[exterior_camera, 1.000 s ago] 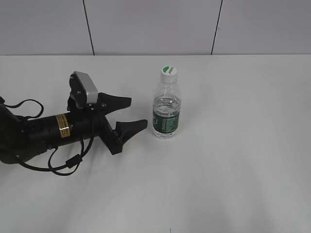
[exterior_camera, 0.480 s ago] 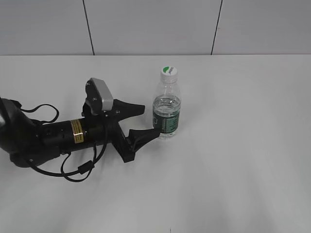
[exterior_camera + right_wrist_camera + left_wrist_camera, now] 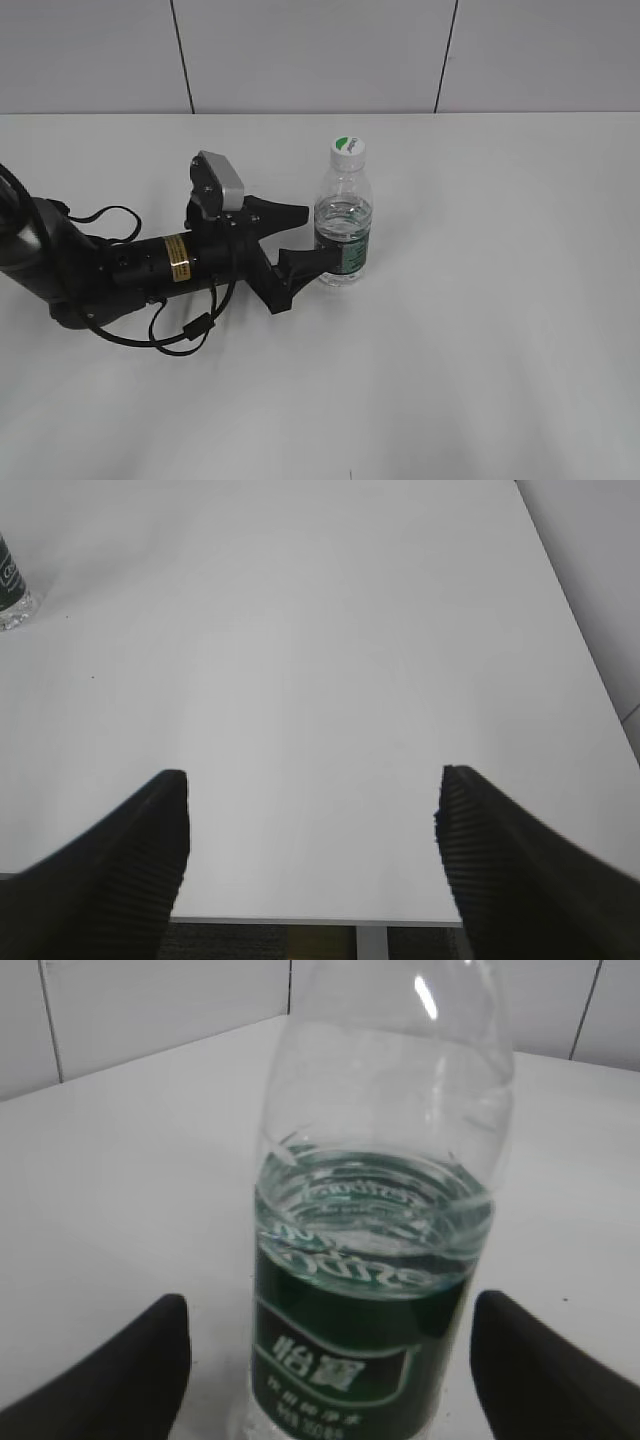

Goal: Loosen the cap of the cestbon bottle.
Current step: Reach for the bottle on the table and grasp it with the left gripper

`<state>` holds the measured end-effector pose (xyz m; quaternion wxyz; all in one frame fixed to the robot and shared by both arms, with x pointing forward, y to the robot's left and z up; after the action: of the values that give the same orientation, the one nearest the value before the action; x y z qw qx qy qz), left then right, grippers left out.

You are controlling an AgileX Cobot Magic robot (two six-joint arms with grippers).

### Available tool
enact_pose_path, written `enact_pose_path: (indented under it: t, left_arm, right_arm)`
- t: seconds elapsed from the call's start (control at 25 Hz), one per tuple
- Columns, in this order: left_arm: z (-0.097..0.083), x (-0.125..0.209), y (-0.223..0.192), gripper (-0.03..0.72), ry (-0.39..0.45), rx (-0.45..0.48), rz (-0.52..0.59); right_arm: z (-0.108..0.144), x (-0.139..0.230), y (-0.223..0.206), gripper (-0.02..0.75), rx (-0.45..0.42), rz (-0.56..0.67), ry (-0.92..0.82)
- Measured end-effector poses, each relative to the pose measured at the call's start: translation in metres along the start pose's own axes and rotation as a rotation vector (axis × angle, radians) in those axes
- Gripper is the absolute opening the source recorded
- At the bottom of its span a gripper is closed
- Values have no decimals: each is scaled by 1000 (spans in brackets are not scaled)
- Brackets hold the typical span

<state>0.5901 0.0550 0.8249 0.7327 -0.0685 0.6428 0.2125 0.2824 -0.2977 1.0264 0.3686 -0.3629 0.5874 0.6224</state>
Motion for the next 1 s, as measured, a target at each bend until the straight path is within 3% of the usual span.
enact_pose_path:
  t: [0.32, 1.0]
  left_arm:
    - [-7, 0, -10, 529, -17, 45, -4]
    - [-4, 9, -13, 525, -18, 42, 51]
  right_arm:
    - [0, 0, 0, 585, 0, 0, 0]
    - [0, 0, 0, 585, 0, 0, 0]
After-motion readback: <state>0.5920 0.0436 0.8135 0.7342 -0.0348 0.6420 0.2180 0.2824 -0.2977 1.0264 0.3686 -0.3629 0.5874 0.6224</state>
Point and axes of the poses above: a point on each arm's last joint axis where the gripper is mounted, y pointing back along that axis away from the gripper, z along the wrist's bending axis when the last joint is at zero, x = y × z, the point moved 6 cm from there along -y, pointing out along that axis toward the gripper, and after that the axes turned 14 degrees about -y, right-handed, at the moved point
